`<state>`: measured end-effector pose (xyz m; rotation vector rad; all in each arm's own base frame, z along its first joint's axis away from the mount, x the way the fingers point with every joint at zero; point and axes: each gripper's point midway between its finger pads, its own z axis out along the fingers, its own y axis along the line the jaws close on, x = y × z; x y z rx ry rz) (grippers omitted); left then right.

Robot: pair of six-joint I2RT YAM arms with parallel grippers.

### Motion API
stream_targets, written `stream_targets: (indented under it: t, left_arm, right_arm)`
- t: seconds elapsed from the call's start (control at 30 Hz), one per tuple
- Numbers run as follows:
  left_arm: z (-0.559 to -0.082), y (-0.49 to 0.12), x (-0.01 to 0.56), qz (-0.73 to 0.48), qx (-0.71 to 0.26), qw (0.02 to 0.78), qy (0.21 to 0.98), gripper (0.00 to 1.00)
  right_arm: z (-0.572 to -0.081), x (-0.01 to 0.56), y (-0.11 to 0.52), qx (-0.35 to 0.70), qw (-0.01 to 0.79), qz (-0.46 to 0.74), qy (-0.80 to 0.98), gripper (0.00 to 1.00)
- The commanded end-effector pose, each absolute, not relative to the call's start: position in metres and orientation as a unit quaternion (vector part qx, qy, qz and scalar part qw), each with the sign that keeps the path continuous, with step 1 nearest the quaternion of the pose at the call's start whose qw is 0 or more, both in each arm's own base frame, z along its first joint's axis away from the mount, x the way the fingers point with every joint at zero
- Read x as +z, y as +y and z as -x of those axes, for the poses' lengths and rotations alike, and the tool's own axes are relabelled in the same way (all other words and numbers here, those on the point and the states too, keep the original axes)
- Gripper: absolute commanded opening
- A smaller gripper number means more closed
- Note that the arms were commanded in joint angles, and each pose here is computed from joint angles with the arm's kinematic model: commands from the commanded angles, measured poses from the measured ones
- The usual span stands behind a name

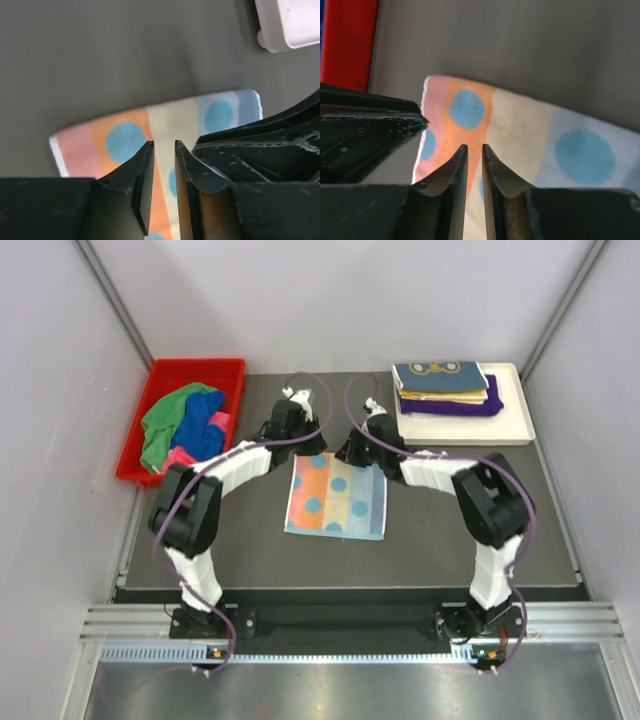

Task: Fold and stack the towels
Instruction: Fold the towel

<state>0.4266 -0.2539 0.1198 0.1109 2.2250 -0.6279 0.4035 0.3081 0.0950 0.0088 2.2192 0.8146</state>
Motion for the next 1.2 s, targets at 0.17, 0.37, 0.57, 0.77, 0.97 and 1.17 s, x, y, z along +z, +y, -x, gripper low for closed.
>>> stream_targets:
  t: [0.17,0.37,0.57,0.77,0.97,1.17]
  left_arm:
    - [-0.477,-0.256,0.083,-0.088,-0.281,0.384,0.875,0.26]
    - [-0.483,-0.24,0.046,-0.068,-0.242,0.364,0.897,0.25]
    - [-0.488,-0.226,0.029,-0.044,-0.202,0.363,0.909,0.25]
    - [-0.49,-0.226,0.027,-0.044,-0.201,0.363,0.909,0.25]
    - [-0.486,-0.225,0.025,-0.043,-0.198,0.351,0.914,0.25]
    - [-0.486,-0.223,0.025,-0.044,-0.195,0.351,0.915,0.25]
  right_arm:
    - [-0.473,0.096,0.338,0.44,0.365,-0.055,0.819,0.14]
    - [-0.481,0.075,0.325,0.439,0.354,-0.08,0.822,0.13]
    - [-0.483,0.057,0.301,0.429,0.362,-0.086,0.823,0.13]
    - [-0.483,0.059,0.268,0.422,0.386,-0.079,0.816,0.13]
    - [-0.479,0.101,0.263,0.424,0.417,-0.066,0.801,0.14]
    - [-0.465,0.126,0.278,0.44,0.419,-0.054,0.792,0.15]
